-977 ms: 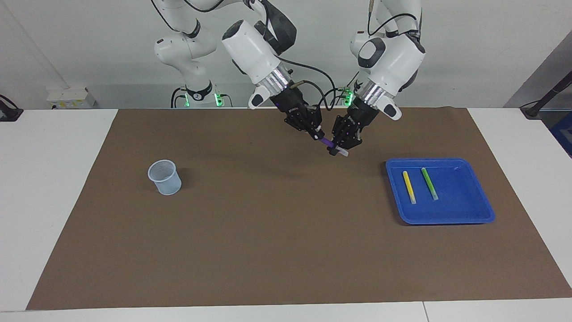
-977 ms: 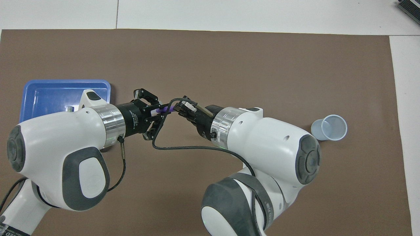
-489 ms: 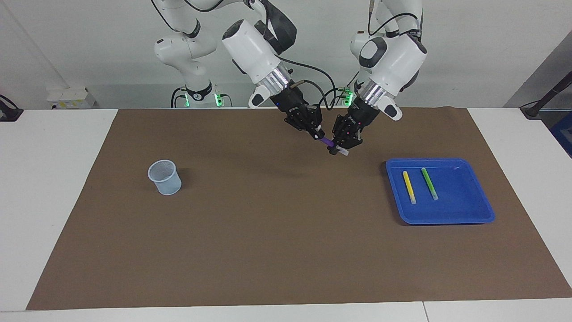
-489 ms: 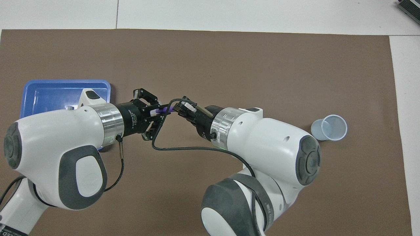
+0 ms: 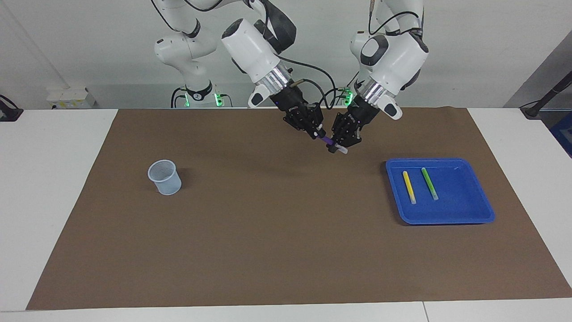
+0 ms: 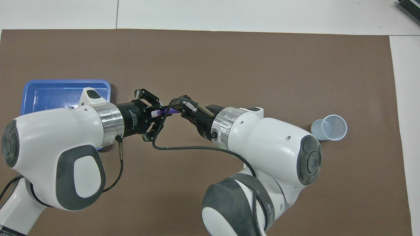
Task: Right arm passes pens to left for tray arrangement
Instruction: 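Close the left gripper on the purple pen held by the right gripper, then carry the purple pen to the tray while the right gripper returns, then lower the purple pen into the tray and open the left gripper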
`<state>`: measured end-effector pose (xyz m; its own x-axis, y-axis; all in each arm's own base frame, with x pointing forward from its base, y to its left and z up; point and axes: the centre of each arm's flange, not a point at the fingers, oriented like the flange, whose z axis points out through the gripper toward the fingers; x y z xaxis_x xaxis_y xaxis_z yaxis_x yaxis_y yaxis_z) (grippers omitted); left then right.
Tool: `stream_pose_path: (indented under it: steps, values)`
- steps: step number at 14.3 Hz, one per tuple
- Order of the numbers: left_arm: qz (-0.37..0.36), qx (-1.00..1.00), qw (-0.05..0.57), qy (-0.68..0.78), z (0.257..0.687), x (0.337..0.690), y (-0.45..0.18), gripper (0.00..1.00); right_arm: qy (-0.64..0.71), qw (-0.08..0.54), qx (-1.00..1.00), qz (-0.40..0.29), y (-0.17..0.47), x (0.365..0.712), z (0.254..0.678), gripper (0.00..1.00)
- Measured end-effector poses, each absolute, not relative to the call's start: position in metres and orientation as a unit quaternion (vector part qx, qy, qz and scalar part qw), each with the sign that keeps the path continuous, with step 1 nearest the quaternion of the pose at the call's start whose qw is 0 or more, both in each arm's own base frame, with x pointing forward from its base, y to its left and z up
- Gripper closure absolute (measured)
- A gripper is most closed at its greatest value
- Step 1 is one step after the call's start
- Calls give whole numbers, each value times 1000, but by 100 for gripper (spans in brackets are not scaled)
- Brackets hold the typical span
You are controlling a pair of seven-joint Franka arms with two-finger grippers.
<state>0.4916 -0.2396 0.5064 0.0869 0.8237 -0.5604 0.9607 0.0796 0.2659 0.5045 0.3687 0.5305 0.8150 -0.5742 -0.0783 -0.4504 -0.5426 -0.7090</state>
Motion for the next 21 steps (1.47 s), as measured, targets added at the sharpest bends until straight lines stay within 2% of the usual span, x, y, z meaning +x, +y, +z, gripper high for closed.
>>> stream_pose_path:
  steps: [3, 5, 9, 12, 16, 21]
  values:
    - [-111, 674, 309, 662, 508, 491, -241, 83, 294, 378, -874, -82, 367, 506, 531, 19]
    - [-110, 689, 306, 648, 507, 490, -241, 83, 297, 373, -876, -79, 359, 511, 530, 1]
    - [-98, 788, 272, 544, 502, 487, -232, 83, 229, 316, -918, -64, 311, 535, 519, 0]
    - [-83, 880, 221, 412, 505, 487, -205, 83, 130, 227, -964, -45, 241, 549, 512, 0]
    - [-67, 955, 144, 250, 505, 488, -165, 83, 29, 128, -991, -8, 171, 544, 513, 0]
    - [-54, 992, 68, 94, 508, 499, -80, 83, -11, 46, -999, 27, 135, 532, 521, 0]
